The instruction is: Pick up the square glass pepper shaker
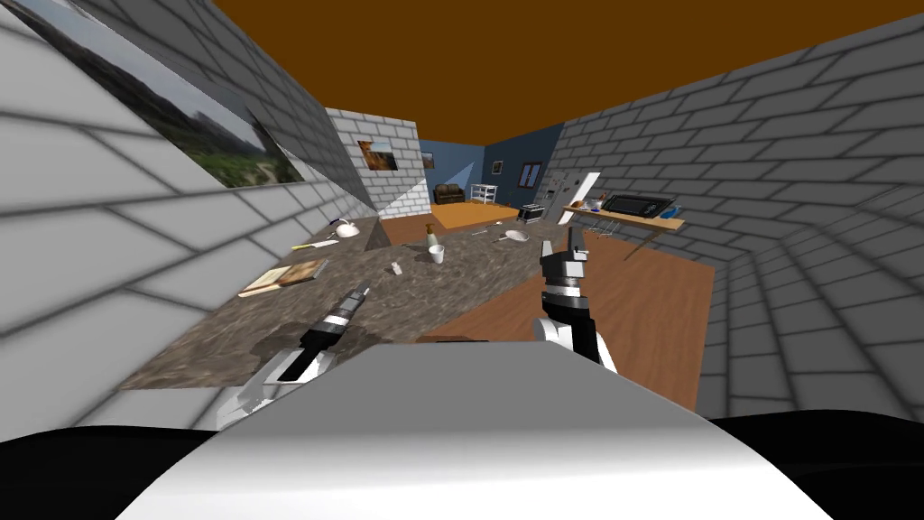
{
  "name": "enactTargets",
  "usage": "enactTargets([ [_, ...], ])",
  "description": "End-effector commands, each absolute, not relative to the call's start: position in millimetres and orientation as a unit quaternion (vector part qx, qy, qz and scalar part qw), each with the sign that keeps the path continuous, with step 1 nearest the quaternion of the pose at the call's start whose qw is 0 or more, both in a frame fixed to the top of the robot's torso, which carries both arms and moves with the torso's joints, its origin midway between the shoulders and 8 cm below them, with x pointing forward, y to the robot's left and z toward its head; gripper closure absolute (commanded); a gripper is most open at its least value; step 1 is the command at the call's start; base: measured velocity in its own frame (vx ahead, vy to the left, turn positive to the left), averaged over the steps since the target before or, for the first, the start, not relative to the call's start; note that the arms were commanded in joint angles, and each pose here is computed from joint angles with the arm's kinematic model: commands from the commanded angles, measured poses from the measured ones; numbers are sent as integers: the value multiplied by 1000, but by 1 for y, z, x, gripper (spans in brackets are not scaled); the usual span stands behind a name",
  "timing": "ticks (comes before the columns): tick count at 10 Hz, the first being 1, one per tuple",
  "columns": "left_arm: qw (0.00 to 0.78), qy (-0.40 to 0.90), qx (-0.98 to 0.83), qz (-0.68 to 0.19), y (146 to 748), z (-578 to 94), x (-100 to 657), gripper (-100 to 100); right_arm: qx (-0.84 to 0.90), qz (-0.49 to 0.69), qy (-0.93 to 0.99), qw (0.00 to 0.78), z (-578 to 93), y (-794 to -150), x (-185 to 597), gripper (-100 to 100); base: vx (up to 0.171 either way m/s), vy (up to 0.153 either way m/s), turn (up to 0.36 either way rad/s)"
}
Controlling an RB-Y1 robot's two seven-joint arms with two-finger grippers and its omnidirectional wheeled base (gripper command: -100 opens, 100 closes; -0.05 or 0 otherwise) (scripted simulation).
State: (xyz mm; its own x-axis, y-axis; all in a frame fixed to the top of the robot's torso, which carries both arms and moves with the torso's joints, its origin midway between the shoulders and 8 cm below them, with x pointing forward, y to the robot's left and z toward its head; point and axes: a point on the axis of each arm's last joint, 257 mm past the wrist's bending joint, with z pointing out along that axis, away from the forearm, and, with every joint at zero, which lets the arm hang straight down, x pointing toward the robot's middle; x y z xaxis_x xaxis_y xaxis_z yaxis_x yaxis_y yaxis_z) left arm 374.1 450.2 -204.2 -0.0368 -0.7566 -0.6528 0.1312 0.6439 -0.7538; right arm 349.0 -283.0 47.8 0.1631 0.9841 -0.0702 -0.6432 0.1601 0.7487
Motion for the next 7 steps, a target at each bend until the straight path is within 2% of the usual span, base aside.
enactTargets([
  [1, 644, 643, -254, -327, 462, -218, 373, -100, 293, 578, 291, 704, 48, -283, 349, 0, 30, -70, -87],
  [7, 622, 689, -278, -248, 534, -256, 352, -100, 293, 578, 291, 704, 48, -283, 349, 0, 55, -89, -107],
])
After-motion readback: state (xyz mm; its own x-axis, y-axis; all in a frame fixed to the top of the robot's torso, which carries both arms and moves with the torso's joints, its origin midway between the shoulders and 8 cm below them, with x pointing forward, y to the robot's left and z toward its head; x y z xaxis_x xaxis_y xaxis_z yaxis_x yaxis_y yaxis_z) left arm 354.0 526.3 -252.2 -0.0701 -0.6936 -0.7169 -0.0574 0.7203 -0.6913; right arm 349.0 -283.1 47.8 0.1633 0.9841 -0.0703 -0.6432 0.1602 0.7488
